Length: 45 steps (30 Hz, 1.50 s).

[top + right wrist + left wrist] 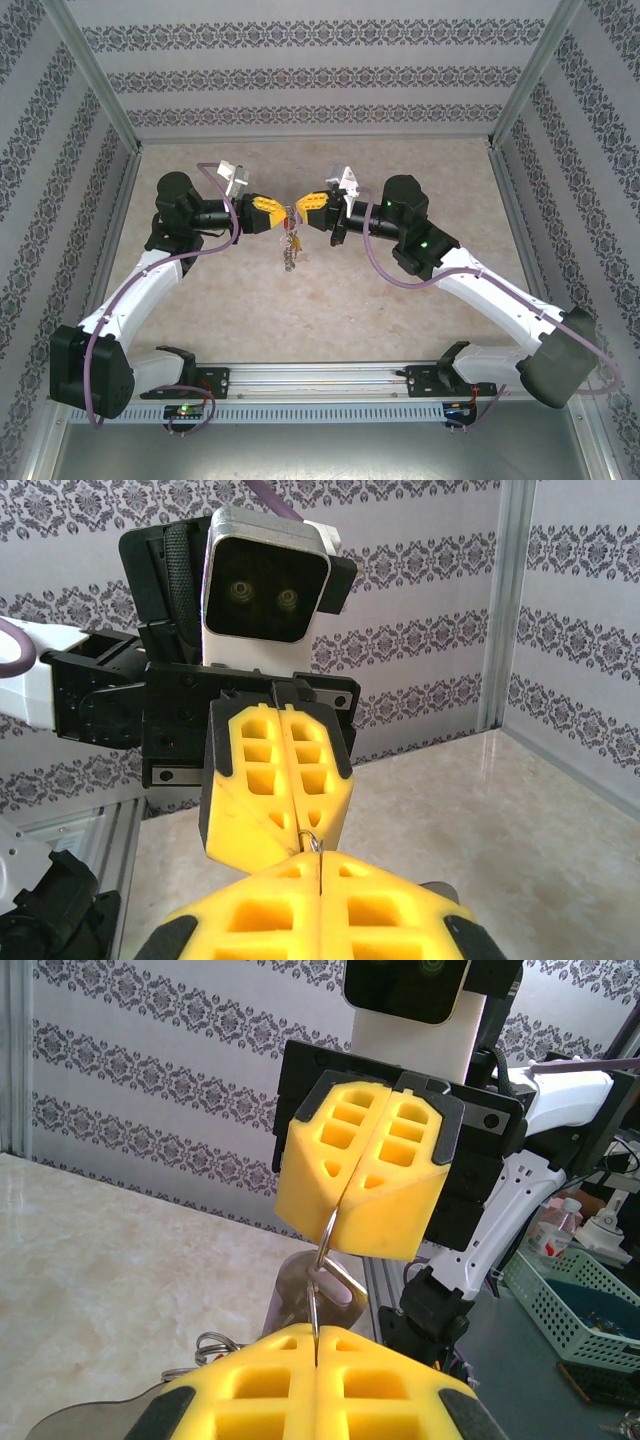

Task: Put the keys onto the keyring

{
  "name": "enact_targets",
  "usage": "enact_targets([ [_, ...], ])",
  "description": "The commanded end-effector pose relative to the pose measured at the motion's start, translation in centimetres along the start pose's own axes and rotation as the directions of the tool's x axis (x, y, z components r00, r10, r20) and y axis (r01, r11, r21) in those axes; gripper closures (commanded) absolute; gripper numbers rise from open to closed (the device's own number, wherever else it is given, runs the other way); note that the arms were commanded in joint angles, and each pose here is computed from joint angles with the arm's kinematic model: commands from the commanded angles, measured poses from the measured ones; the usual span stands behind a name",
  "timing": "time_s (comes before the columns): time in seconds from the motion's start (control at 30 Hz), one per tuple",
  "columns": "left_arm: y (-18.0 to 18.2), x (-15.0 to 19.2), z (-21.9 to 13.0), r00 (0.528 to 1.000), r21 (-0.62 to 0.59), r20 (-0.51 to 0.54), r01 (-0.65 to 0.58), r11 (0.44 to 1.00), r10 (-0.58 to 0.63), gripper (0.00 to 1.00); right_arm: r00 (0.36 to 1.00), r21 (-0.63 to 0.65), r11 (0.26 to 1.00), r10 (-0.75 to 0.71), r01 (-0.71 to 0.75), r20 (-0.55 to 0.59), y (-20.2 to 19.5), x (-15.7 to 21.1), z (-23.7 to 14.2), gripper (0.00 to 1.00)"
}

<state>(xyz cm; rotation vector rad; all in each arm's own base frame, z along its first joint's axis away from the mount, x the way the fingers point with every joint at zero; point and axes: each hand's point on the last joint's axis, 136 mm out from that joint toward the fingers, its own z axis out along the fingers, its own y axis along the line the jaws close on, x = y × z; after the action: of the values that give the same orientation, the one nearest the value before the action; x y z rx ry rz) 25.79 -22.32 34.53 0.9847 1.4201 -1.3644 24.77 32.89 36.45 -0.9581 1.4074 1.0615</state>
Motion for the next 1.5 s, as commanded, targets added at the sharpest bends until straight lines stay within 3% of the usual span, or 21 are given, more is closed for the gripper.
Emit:
enact_targets([
  [0.0, -1.6, -1.8, 0.0, 0.996, 0.018, 0.016, -0.084, 0.996, 0.084, 1.00, 0.999, -0.007, 1.000, -0.027, 0.027, 0.019, 0.6, -0.6, -0.2, 1.00],
  [0.5, -1.6, -1.8, 0.0, 0.996, 0.018, 0.017, -0.085, 0.996, 0.085, 1.00, 1.000, -0.074, 0.997, 0.007, -0.007, -0.003, 1.2, 0.1, 0.5, 1.00],
  [1.47, -1.6, -1.8, 0.0, 0.996, 0.017, 0.016, -0.085, 0.996, 0.085, 1.00, 0.999, -0.003, 1.000, 0.004, -0.003, 0.035, 0.4, -0.1, -0.6, 1.00],
])
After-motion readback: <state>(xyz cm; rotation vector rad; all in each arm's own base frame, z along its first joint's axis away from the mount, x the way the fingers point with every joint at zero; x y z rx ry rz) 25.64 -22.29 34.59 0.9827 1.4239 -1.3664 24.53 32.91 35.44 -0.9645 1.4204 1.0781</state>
